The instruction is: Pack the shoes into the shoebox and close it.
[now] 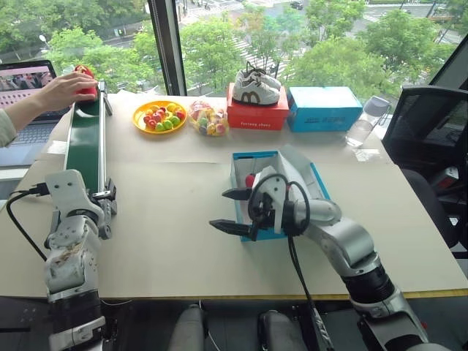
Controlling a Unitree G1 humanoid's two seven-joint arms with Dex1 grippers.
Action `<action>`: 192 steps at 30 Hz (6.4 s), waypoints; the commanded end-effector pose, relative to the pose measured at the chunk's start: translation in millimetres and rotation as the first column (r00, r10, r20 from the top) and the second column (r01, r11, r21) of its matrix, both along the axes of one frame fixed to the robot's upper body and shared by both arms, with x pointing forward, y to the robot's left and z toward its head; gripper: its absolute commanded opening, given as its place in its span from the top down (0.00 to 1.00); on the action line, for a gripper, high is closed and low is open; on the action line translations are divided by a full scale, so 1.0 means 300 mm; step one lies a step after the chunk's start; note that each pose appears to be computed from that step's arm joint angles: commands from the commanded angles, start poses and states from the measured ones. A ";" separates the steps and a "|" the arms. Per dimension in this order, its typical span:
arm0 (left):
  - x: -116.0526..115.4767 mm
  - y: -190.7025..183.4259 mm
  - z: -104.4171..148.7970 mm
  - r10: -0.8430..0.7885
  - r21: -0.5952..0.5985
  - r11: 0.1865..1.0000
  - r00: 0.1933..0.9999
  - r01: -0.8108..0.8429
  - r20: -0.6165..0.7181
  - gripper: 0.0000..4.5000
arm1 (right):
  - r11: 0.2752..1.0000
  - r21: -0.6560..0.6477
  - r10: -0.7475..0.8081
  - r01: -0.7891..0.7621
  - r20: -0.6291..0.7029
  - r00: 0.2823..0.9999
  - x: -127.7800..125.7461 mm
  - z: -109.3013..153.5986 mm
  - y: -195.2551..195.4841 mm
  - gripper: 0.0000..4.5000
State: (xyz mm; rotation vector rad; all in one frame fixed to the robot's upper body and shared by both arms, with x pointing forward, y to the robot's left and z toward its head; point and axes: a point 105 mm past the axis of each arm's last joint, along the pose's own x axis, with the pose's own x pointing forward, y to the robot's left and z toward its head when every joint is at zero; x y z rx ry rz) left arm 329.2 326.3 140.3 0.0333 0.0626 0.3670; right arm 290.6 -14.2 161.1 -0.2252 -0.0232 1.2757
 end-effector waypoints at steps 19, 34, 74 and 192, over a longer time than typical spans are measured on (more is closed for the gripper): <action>-0.009 0.050 0.025 0.037 0.054 0.998 0.996 -0.033 -0.082 0.00 | 0.993 0.061 -0.105 0.100 0.078 0.991 0.040 0.053 0.026 0.00; -0.014 0.051 0.030 0.047 0.056 0.998 0.996 -0.042 -0.080 0.00 | 0.994 0.041 -0.100 0.097 0.074 0.992 0.035 0.031 0.028 0.00; -0.023 0.056 -0.050 0.081 -0.172 0.979 0.982 -0.112 -0.173 0.53 | 0.991 0.025 -0.134 0.132 0.104 0.986 0.066 0.046 0.004 0.00; -0.134 -0.856 0.093 -0.913 -0.251 0.301 0.354 0.920 0.204 0.41 | 0.774 -0.079 -0.516 0.628 -0.653 0.554 0.368 0.147 -0.207 0.63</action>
